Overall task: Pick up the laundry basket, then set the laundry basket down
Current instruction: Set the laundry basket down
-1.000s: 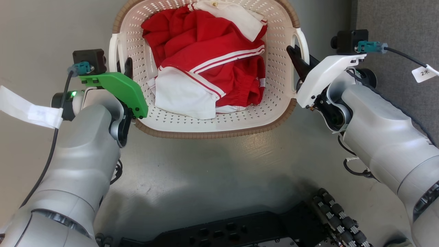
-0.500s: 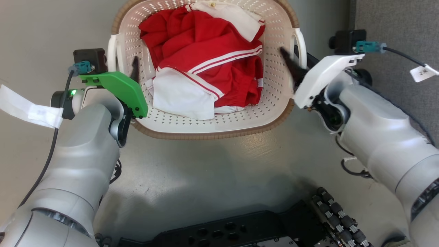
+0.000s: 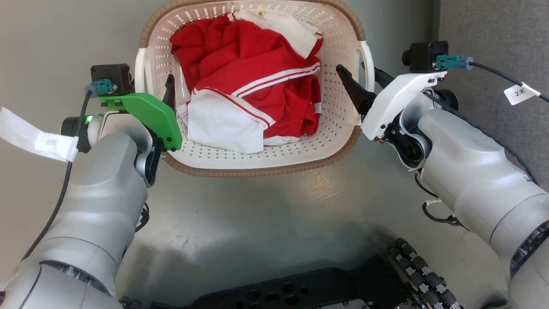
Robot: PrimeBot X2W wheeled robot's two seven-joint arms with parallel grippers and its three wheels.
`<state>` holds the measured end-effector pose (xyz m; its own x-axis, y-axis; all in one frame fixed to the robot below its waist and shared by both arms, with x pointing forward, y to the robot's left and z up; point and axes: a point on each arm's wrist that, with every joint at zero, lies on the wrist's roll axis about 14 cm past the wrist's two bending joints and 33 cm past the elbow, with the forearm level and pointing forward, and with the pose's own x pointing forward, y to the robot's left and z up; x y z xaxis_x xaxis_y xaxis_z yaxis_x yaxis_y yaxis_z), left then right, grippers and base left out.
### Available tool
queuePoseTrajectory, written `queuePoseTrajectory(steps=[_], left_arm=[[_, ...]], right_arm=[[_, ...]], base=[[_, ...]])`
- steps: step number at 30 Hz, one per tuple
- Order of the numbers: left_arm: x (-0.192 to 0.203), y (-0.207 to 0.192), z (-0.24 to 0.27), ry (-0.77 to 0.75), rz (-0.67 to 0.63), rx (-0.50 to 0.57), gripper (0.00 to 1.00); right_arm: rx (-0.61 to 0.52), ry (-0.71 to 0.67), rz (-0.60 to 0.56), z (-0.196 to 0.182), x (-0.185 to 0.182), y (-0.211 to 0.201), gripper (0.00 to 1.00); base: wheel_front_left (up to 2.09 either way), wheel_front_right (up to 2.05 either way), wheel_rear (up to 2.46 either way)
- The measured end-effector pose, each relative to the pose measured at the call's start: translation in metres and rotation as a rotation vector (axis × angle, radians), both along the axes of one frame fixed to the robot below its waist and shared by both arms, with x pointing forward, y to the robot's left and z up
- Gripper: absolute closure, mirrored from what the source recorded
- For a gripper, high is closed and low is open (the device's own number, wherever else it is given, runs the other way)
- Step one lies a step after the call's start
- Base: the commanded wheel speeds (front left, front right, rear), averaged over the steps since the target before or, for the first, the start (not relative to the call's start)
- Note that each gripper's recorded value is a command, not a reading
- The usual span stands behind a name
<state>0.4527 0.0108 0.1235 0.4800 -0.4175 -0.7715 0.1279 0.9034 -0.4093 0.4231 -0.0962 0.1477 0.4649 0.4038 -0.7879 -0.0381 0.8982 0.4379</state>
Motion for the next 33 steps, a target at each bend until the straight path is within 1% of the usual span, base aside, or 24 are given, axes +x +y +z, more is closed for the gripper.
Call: queuePoseTrajectory(steps=[10, 18, 26, 33], left_arm=[[0.007, 0.000, 0.018, -0.035, -0.008, 0.005, 0.00], [0.005, 0.002, 0.042, -0.060, 0.000, 0.003, 0.00], [0.010, -0.001, 0.082, -0.135, -0.008, -0.022, 0.00], [0.027, -0.004, 0.128, -0.240, 0.007, -0.054, 0.00]], right_arm=[[-0.013, -0.026, -0.024, 0.016, 0.005, -0.006, 0.00], [-0.016, -0.077, -0.040, 0.042, 0.007, -0.008, 0.00], [-0.025, -0.157, -0.048, 0.077, 0.014, -0.015, 0.00], [-0.021, -0.239, -0.050, 0.111, 0.020, -0.016, 0.00]], base=[[0.00, 0.00, 0.00], [0.00, 0.00, 0.00], [0.00, 0.00, 0.00], [0.00, 0.00, 0.00]])
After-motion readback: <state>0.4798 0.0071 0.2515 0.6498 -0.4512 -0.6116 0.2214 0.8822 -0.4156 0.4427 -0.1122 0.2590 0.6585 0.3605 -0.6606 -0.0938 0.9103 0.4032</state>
